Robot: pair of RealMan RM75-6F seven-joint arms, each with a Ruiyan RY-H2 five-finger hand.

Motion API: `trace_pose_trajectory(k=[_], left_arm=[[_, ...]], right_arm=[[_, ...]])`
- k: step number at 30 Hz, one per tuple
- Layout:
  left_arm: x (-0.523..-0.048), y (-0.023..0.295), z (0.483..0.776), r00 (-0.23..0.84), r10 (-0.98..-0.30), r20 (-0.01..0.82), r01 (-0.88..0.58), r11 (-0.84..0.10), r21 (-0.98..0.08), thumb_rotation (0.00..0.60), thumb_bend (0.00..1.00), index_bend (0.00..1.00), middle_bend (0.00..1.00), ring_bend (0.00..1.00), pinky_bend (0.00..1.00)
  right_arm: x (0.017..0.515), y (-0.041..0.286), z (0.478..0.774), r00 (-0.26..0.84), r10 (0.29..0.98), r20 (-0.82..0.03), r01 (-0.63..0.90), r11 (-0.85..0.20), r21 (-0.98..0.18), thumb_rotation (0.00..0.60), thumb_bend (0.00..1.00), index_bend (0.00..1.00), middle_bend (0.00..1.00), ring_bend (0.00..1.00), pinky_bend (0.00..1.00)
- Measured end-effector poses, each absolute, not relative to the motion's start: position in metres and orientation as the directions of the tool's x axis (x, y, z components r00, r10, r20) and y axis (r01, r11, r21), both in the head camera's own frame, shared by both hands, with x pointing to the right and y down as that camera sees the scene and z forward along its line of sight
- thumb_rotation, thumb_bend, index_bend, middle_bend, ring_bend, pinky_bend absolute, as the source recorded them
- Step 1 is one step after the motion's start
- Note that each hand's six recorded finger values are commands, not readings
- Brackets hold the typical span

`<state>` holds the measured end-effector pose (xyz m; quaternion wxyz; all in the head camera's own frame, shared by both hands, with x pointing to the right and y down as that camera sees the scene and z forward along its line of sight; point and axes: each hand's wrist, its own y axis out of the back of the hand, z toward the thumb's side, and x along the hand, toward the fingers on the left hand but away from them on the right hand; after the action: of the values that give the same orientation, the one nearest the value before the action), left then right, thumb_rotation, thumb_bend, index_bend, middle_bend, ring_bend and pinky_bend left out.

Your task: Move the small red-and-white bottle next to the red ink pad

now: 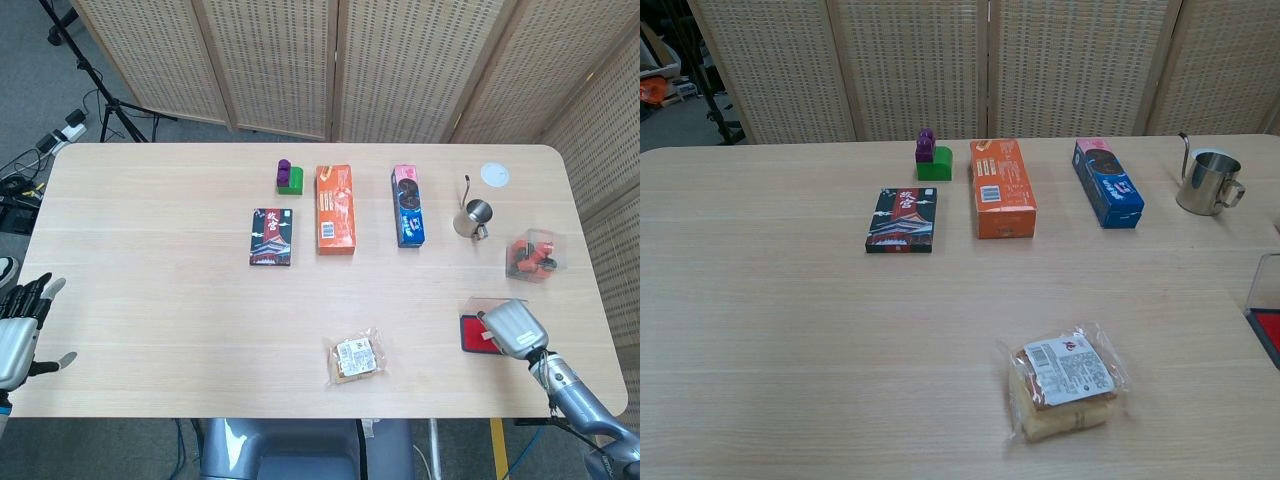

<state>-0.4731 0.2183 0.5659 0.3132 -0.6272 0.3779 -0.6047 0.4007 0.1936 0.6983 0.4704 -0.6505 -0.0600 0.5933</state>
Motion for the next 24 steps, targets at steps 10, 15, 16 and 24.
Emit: trace_pose_trajectory(k=[10,15,16,24], left_arm=[[-0.474,0.218,0.565,-0.017,-0.853,0.521,-0.099,-0.517,-0.85,0.6,0.0,0.0,0.0,0.0,0.0],[-0.474,0.218,0.565,-0.016,-0.854,0.52,-0.1,-0.516,-0.851,0.6,0.0,0.0,0.0,0.0,0.0],[-0.474,0.218,0.565,-0.016,-0.854,0.52,-0.1,-0.516,-0.851,0.6,0.0,0.0,0.0,0.0,0.0],[-0.474,0.218,0.563,-0.014,-0.856,0.517,-0.103,-0.513,-0.852,0.6,0.0,0.0,0.0,0.0,0.0]], right_arm=[[0.402,0.195,0.701,0.285,0.634,-0.719,-0.484,-0.552,-0.679,0.6,0.62,0.59,1.0,1.0,1.0],[0.402,0.193,0.697,0.288,0.641,-0.711,-0.479,-0.546,-0.687,0.6,0.62,0.59,1.0,1.0,1.0],[0.402,0.193,0.695,0.289,0.643,-0.709,-0.479,-0.544,-0.689,0.6,0.62,0.59,1.0,1.0,1.0],[0.396,0.186,0.673,0.327,0.673,-0.664,-0.441,-0.513,-0.737,0.6,0.62,0.59,1.0,1.0,1.0]])
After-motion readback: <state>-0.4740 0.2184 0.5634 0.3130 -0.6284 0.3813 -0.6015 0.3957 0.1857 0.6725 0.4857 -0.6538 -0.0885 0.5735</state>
